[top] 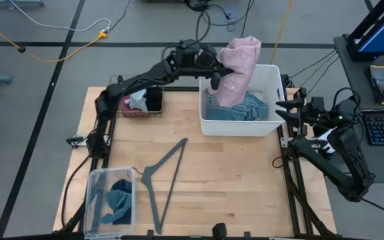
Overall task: Pick & Place Cloths
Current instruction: Put the pink shirt into the white bin, then adjust the black undergarment in the gold wire basket
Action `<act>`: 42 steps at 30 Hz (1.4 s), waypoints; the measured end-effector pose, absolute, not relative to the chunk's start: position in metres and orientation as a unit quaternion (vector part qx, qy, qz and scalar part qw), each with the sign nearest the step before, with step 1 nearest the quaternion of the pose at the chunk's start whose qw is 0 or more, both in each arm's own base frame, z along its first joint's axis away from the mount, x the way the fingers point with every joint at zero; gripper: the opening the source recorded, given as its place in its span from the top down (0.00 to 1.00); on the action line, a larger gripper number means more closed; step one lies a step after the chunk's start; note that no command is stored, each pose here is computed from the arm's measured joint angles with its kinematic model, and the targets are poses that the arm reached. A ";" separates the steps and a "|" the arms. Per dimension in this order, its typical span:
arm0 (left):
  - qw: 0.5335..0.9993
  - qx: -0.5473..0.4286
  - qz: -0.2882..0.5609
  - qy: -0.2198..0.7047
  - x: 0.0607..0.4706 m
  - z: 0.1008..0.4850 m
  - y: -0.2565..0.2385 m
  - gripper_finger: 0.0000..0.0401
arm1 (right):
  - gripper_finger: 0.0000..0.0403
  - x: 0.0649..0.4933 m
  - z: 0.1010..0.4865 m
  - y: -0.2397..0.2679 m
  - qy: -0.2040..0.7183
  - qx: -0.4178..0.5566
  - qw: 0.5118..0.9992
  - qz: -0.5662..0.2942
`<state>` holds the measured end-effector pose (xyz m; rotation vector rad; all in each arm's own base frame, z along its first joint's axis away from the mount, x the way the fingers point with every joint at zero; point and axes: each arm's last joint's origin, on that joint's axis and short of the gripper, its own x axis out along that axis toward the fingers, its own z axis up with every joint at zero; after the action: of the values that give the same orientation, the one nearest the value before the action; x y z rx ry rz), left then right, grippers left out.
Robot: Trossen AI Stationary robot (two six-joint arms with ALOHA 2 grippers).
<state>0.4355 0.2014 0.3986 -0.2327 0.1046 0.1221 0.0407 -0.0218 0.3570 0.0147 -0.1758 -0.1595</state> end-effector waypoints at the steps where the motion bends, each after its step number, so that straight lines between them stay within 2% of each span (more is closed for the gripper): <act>1: 0.990 -0.116 0.061 0.057 0.438 0.394 0.203 0.96 | 0.65 0.041 0.358 -0.022 -0.091 0.004 0.993 -0.080; 24: 0.955 -0.218 0.056 0.193 0.482 0.293 0.207 0.94 | 0.65 0.040 0.358 -0.022 -0.092 0.002 0.992 -0.080; 37: 0.949 -0.231 0.072 0.203 0.488 0.291 0.192 0.56 | 0.65 0.040 0.358 -0.021 -0.092 0.002 0.993 -0.080; 42: 0.951 -0.230 0.066 0.197 0.485 0.300 0.190 0.45 | 0.65 0.040 0.358 -0.021 -0.093 0.002 0.993 -0.080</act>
<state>0.4846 0.1896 0.3001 -0.4680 0.4000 0.1350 0.0404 -0.0214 0.3582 0.0033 -0.1856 -0.1596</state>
